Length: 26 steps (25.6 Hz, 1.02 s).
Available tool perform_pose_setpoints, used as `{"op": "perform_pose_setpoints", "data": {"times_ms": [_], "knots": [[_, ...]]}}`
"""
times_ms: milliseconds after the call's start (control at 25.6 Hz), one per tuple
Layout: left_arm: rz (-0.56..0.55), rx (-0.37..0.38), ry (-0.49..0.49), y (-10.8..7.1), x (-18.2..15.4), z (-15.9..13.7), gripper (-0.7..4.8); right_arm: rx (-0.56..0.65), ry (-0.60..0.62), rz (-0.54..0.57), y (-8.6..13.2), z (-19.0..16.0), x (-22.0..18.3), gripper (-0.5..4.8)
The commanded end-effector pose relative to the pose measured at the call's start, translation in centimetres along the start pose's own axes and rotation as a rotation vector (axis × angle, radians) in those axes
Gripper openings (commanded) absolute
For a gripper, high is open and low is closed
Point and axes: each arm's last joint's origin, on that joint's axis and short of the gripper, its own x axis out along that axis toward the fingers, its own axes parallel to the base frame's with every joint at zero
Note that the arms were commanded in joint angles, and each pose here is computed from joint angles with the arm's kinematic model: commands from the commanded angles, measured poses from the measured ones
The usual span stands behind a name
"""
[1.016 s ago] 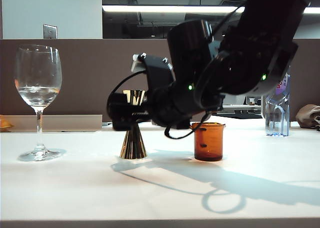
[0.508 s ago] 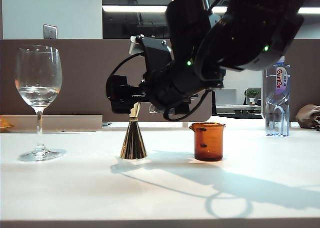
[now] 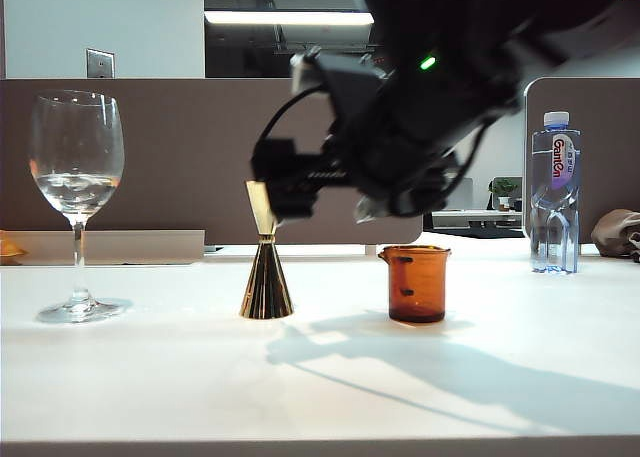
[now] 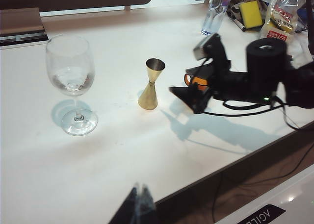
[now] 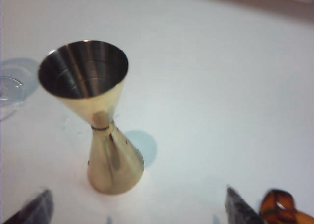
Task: Pick up the small amber measuring cup and pour the water in it into the jigger, then pick up the jigger and pour the water in it into the wine glass.
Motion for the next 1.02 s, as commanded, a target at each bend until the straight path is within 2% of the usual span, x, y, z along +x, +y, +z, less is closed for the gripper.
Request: {"op": "perform_pose_setpoints", "data": {"times_ms": [39, 117, 156, 352, 430, 625, 781, 859, 1016], "knots": [[-0.004, 0.0, -0.007, 0.0, 0.0, 0.1, -0.02, 0.024, -0.041, -0.002, -0.7, 0.3, -2.2, 4.79], [-0.004, 0.0, -0.007, 0.0, 0.0, 0.1, -0.02, 0.032, -0.065, -0.017, -1.2, 0.3, -3.6, 4.79], [-0.004, 0.0, -0.007, 0.0, 0.0, 0.1, -0.02, 0.035, -0.076, -0.016, -1.3, 0.3, -4.2, 4.41], [-0.004, 0.0, -0.007, 0.0, 0.0, 0.1, -0.02, 0.062, -0.143, -0.024, -2.6, 0.8, -6.8, 1.5], [-0.004, 0.0, -0.007, 0.0, 0.0, 0.1, -0.02, 0.073, -0.164, -0.037, -3.2, 0.9, -7.6, 0.75], [-0.004, 0.0, -0.007, 0.0, 0.0, 0.1, -0.02, 0.098, -0.203, -0.084, -5.0, 0.6, -9.1, -0.06], [-0.004, 0.0, -0.007, 0.0, 0.0, 0.1, -0.02, 0.112, -0.216, -0.025, -7.0, -0.6, -10.5, -0.05], [-0.004, 0.0, -0.007, 0.0, 0.0, 0.1, -0.02, 0.121, -0.237, -0.044, -7.7, -1.4, -11.0, -0.05], [-0.004, 0.0, -0.007, 0.0, 0.0, 0.1, -0.02, 0.138, -0.357, -0.048, -8.3, -2.7, -12.2, -0.05]]}}
